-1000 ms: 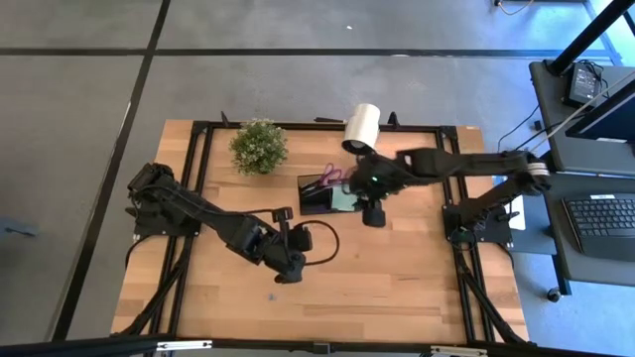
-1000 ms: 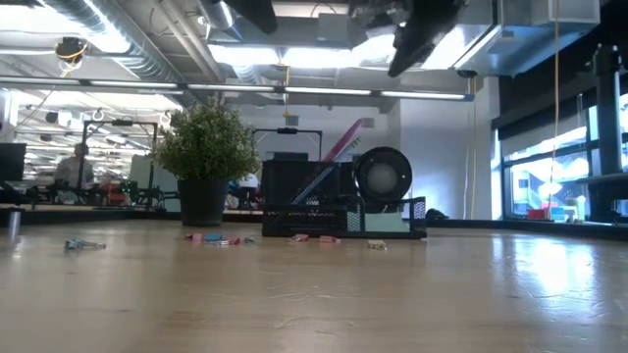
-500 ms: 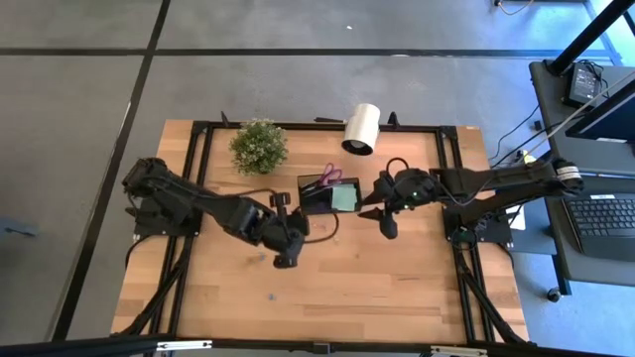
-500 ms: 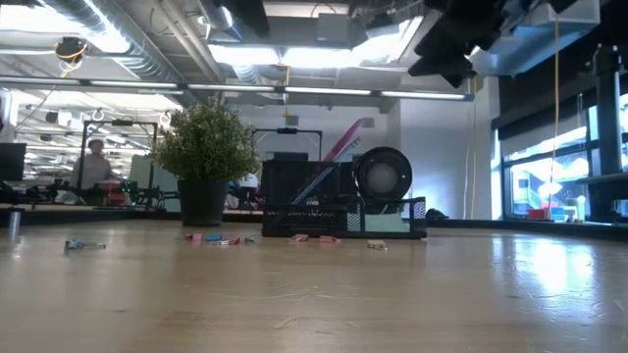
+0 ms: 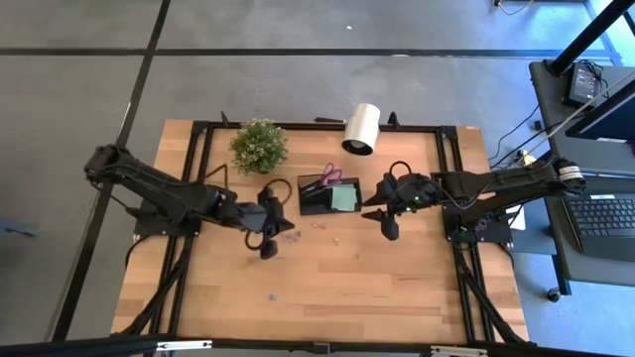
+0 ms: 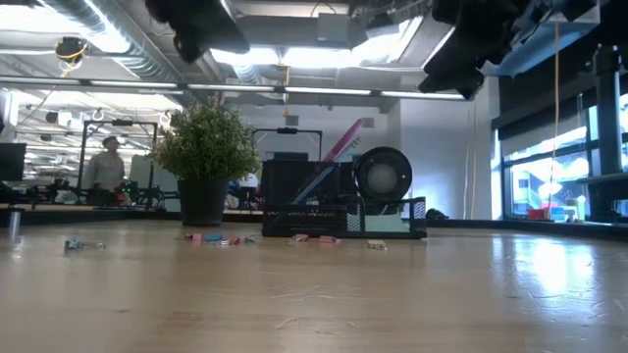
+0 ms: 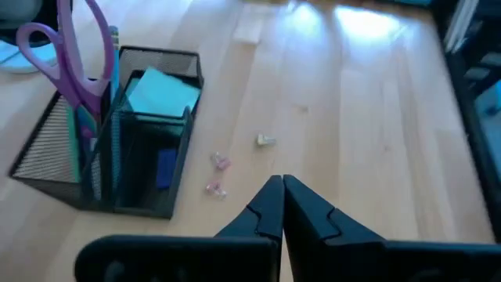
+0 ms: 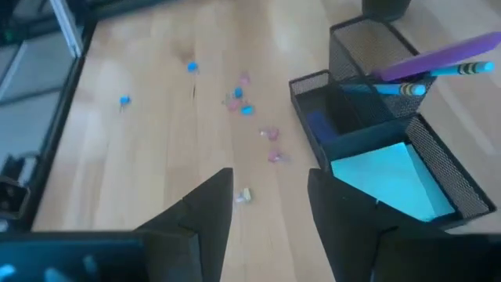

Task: Pick and place office supplies into organizer
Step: Put the blue binder clip into the black desk organizer

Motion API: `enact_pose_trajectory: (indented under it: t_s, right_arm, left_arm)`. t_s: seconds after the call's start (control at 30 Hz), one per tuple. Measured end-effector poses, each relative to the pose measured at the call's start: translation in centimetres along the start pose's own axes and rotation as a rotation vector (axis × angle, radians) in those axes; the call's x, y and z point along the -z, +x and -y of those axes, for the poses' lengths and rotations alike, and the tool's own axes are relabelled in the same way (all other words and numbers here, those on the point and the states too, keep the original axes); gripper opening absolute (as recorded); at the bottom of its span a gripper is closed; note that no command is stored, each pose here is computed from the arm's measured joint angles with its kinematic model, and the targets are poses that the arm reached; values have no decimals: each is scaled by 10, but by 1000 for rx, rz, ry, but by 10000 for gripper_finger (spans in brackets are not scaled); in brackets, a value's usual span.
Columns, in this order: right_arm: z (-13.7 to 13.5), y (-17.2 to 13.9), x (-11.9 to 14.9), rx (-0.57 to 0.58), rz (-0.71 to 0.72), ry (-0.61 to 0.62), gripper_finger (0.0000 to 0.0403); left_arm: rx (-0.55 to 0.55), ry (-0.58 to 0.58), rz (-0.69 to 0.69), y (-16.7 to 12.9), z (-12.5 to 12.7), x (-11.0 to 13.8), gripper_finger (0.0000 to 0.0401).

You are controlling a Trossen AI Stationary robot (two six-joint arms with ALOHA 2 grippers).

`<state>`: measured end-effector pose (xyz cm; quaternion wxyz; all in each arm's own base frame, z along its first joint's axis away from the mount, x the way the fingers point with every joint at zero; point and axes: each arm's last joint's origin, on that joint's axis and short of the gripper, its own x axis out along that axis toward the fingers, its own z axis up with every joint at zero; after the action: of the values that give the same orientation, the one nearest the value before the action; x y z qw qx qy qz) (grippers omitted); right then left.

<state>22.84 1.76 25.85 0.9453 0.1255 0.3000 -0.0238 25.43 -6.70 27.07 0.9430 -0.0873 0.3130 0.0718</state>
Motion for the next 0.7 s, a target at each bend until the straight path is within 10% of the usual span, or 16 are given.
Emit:
enact_pose_trajectory:
  t_s: [0.37,0.7]
  right_arm:
    - [-5,-28,36,-48,292,-32,171]
    - [-1,-40,45,-109,422,60,171]
  left_arm:
    - [16,70,31,17,-21,30,9]
    - [61,141,-40,35,-27,34,105]
